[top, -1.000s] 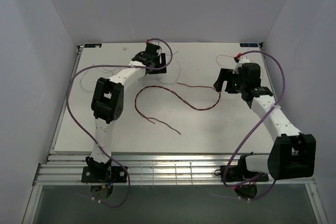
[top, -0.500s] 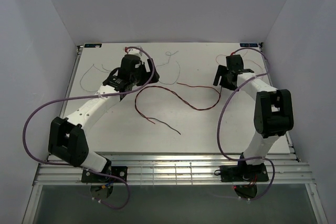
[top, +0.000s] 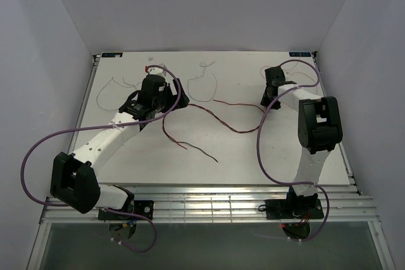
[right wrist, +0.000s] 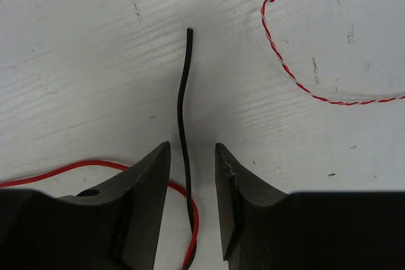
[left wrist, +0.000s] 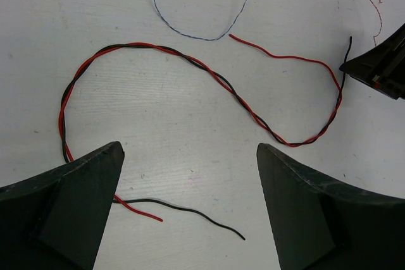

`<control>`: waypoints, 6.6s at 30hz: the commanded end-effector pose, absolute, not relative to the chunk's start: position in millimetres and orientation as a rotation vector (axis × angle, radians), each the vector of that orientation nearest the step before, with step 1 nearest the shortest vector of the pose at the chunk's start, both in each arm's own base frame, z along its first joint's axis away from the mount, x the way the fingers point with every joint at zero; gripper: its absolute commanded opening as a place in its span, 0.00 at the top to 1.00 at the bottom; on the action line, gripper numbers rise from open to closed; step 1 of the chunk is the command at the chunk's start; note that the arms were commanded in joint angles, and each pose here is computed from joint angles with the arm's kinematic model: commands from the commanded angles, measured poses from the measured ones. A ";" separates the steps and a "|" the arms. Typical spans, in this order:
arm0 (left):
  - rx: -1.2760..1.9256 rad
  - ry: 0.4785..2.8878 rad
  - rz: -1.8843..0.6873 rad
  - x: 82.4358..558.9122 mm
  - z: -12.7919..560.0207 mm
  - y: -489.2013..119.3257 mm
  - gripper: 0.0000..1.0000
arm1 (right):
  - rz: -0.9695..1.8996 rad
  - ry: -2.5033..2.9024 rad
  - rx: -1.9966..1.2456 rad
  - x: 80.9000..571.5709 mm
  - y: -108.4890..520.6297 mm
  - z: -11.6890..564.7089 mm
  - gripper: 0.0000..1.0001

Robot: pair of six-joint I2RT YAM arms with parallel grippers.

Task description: Untangle the cables

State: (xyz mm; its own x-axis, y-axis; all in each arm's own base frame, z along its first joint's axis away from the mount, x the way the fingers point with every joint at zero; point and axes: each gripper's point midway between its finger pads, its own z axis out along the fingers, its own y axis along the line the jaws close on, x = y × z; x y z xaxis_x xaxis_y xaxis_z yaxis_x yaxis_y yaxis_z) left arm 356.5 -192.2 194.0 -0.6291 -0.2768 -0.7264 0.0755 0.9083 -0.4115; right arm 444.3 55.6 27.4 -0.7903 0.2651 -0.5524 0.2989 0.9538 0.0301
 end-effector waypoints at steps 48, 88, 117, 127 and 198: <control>0.807 1.694 -0.769 330.1 245.4 -344.2 0.02 | 0.704 1.586 -0.552 309.5 218.0 345.3 0.92; 0.330 1.585 -0.339 429.2 274.3 -300.8 1.00 | 0.671 1.618 -0.357 310.0 190.0 399.8 0.92; 0.189 1.542 -0.324 398.2 451.8 -217.0 1.00 | 0.644 1.122 -1.054 289.7 239.9 391.7 0.33; 0.216 1.624 -0.404 388.0 438.7 -235.5 1.00 | 0.316 0.900 -1.218 254.8 309.7 405.6 0.10; -0.487 1.252 0.420 390.9 597.6 44.0 1.00 | 0.011 1.286 -0.031 372.0 -5.9 521.7 0.92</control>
